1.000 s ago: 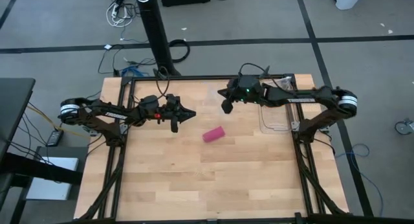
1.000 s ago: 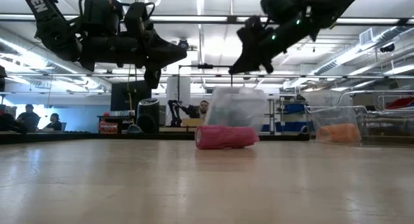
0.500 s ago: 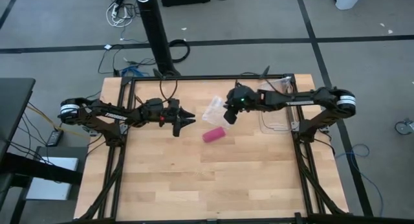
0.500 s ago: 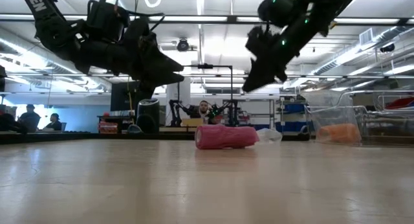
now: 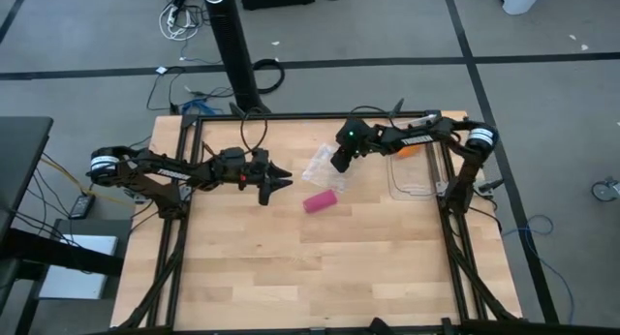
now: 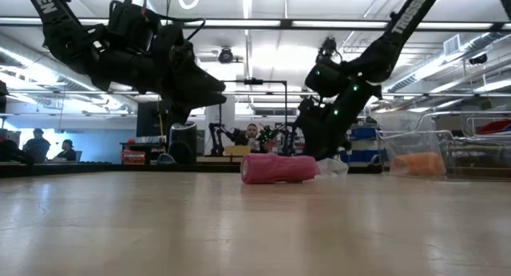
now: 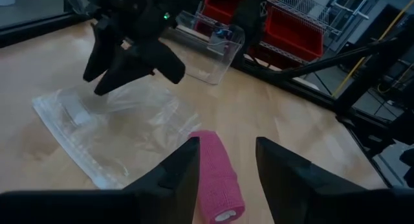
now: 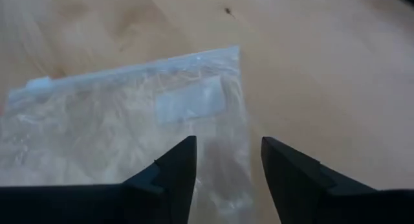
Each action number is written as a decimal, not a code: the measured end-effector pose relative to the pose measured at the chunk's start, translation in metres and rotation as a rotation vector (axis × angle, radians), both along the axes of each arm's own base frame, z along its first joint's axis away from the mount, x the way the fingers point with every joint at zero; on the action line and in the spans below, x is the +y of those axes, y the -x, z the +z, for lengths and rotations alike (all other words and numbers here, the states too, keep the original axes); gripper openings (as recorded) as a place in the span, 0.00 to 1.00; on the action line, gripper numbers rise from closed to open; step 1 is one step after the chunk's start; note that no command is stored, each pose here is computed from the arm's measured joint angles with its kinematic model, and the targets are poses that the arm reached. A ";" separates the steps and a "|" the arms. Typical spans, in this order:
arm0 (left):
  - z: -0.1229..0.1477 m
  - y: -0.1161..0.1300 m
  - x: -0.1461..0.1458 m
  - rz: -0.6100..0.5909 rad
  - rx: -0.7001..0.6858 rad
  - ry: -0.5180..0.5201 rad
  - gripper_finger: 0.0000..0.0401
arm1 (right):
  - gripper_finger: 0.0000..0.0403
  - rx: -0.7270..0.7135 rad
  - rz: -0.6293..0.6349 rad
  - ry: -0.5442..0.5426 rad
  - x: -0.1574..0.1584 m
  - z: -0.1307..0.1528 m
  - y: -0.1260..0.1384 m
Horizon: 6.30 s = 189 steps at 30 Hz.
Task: Roll bandage
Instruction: Open the transparent zip bag
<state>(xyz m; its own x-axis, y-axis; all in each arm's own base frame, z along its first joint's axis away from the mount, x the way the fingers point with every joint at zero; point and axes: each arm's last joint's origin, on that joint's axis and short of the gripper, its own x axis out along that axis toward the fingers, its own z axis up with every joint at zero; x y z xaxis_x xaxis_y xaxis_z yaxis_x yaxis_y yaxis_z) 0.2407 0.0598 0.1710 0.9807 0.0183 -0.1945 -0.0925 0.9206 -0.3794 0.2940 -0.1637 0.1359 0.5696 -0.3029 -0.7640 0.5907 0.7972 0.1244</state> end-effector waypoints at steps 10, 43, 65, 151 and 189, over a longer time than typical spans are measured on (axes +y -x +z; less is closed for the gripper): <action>0.000 0.000 0.000 0.000 0.004 0.000 0.39 | 0.18 -0.027 0.026 0.001 -0.011 -0.017 -0.004; 0.078 0.006 -0.008 0.112 -0.748 -0.420 0.38 | 0.00 -0.843 0.136 0.748 0.168 0.243 0.072; 0.108 -0.024 -0.011 0.012 -0.696 -0.437 0.38 | 0.00 -0.895 0.176 0.759 0.181 0.245 0.066; 0.096 -0.008 -0.028 -0.105 0.220 -0.735 0.01 | 0.39 -0.370 0.412 0.600 0.178 0.159 -0.062; 0.091 -0.023 -0.036 -0.105 0.315 -0.806 0.01 | 0.05 -0.080 0.477 0.440 0.171 0.158 -0.087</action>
